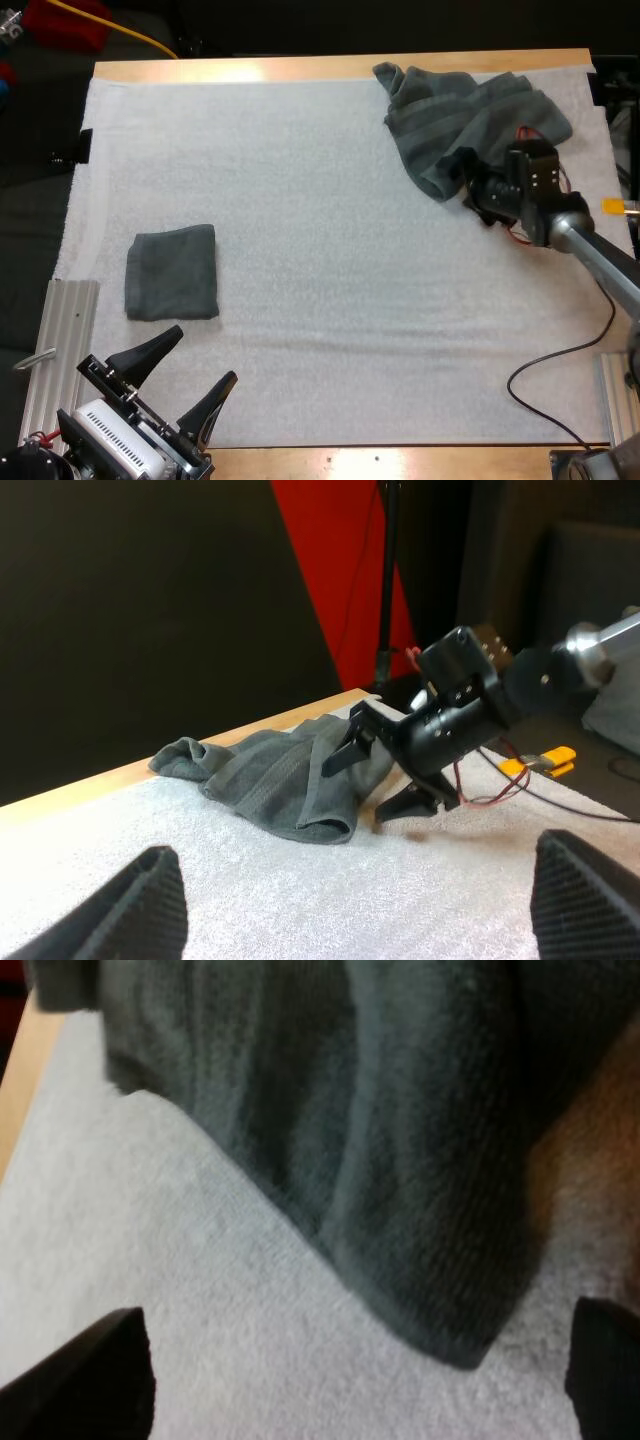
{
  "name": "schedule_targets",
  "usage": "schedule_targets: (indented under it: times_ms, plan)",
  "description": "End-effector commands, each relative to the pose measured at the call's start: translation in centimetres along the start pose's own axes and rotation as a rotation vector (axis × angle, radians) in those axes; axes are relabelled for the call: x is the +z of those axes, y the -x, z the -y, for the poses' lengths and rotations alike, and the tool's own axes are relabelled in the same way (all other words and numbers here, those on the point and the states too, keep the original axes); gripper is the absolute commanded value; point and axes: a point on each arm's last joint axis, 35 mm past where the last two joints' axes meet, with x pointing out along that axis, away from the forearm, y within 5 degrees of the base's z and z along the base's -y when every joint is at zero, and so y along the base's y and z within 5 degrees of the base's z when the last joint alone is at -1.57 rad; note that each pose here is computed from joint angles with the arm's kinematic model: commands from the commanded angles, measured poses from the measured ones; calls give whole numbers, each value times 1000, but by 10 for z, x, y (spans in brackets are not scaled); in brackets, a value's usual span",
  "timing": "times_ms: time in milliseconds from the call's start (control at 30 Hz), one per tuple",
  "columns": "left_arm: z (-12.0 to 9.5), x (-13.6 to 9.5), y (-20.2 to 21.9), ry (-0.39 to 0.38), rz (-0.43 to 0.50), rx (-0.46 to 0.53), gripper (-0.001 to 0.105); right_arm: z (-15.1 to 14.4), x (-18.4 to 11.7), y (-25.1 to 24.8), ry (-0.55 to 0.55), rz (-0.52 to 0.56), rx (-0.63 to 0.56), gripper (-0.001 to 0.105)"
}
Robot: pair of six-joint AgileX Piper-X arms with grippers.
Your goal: Pick towel from pile, fold and stack
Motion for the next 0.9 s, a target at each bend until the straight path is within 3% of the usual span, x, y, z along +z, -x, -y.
schedule_targets:
  times_ms: [0,200,400,700,867]
  plan:
    - [1,1,1,2,0,-13,69,-4,1,-5,-4,11,29,81]
    - [1,1,1,2,0,-13,69,2,-7,-30,-78,17,60,81]
    - [1,1,1,2,0,-13,69,8,-10,-40,-84,24,57,77]
    - [1,1,1,2,0,-13,69,8,-11,-40,-82,20,61,37]
    - [1,1,1,2,0,-13,69,6,-12,-40,-71,-23,104,8]
